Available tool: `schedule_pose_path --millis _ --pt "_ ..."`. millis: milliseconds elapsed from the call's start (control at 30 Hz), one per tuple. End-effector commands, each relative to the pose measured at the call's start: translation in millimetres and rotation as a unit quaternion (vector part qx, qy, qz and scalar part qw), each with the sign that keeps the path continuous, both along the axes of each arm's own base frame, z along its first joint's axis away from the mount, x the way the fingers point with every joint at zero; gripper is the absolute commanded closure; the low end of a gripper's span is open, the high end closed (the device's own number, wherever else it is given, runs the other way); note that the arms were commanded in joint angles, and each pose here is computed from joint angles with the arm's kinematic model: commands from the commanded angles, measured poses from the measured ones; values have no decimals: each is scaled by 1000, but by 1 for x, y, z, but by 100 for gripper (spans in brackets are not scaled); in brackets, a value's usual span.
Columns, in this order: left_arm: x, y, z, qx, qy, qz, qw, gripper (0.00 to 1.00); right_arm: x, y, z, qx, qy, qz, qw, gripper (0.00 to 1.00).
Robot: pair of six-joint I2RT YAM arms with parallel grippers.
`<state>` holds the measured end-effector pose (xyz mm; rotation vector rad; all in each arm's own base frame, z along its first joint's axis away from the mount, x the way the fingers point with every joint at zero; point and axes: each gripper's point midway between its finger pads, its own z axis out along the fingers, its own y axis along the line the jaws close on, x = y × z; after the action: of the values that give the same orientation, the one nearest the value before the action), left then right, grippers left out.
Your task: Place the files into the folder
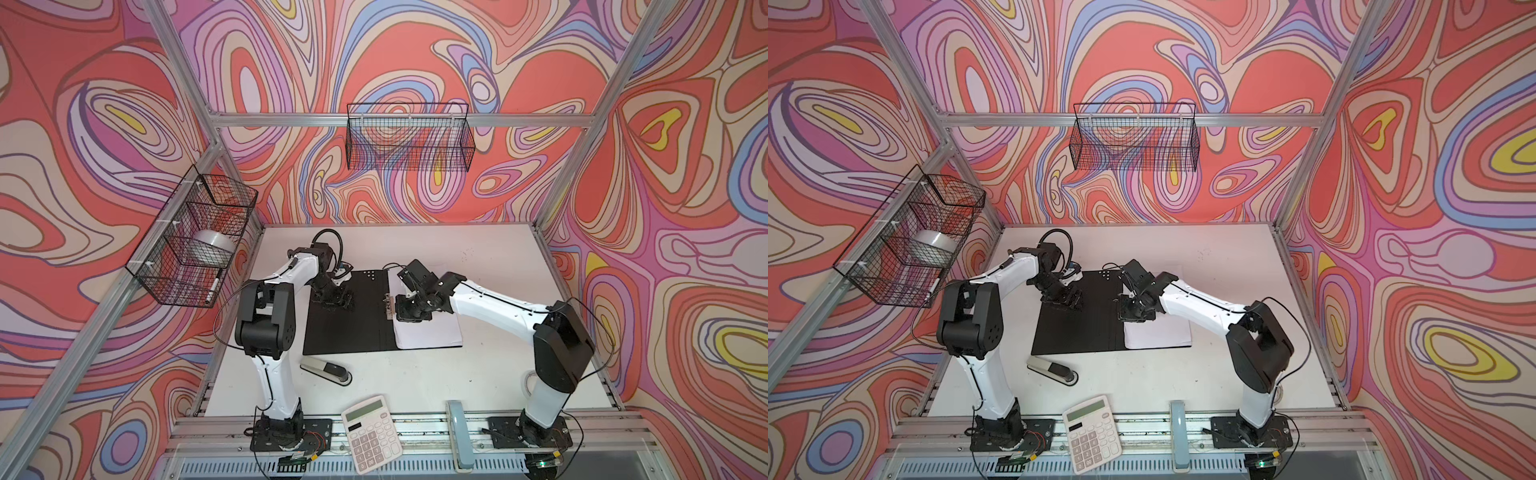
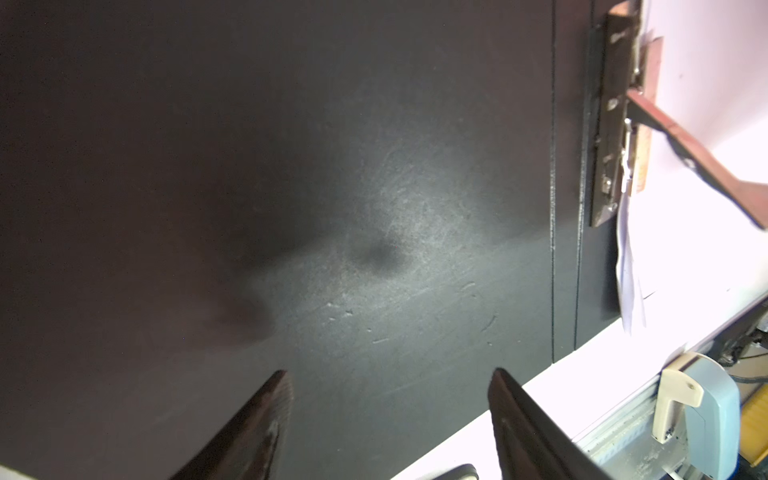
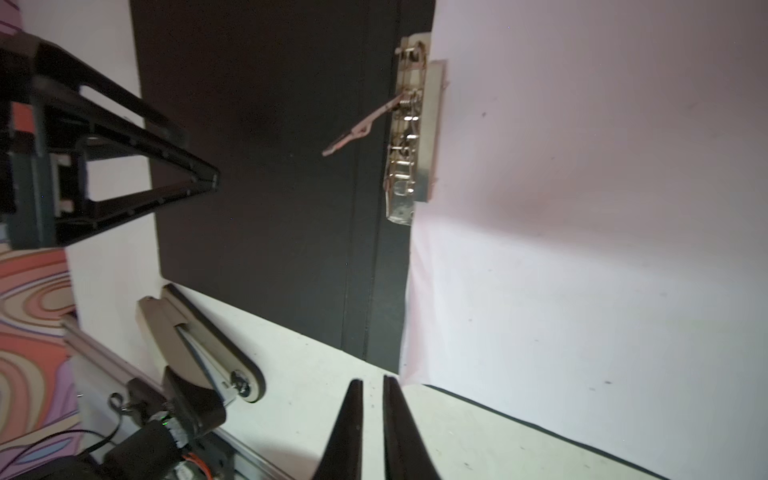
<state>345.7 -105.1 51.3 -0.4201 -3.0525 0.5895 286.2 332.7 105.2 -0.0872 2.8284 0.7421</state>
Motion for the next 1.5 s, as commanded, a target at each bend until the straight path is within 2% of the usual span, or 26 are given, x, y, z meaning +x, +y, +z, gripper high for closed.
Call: schedule_pose_path --millis 0,400,733,1167,1467 --pt "-10 -6 11 -25 11 -14 1000 25 4 33 -3 113 2 -18 993 90" --pt "-15 -12 17 -48 21 -16 998 25 -1 34 -36 145 17 -22 989 92" --pt "-16 -14 17 -52 27 -15 998 25 5 15 -23 198 -3 -55 979 93" --pt "-19 -13 14 -52 35 -14 998 25 4 0 -43 213 10 -79 974 94" --pt "-20 -13 12 -50 37 -14 998 25 -3 4 -63 220 39 -70 972 94"
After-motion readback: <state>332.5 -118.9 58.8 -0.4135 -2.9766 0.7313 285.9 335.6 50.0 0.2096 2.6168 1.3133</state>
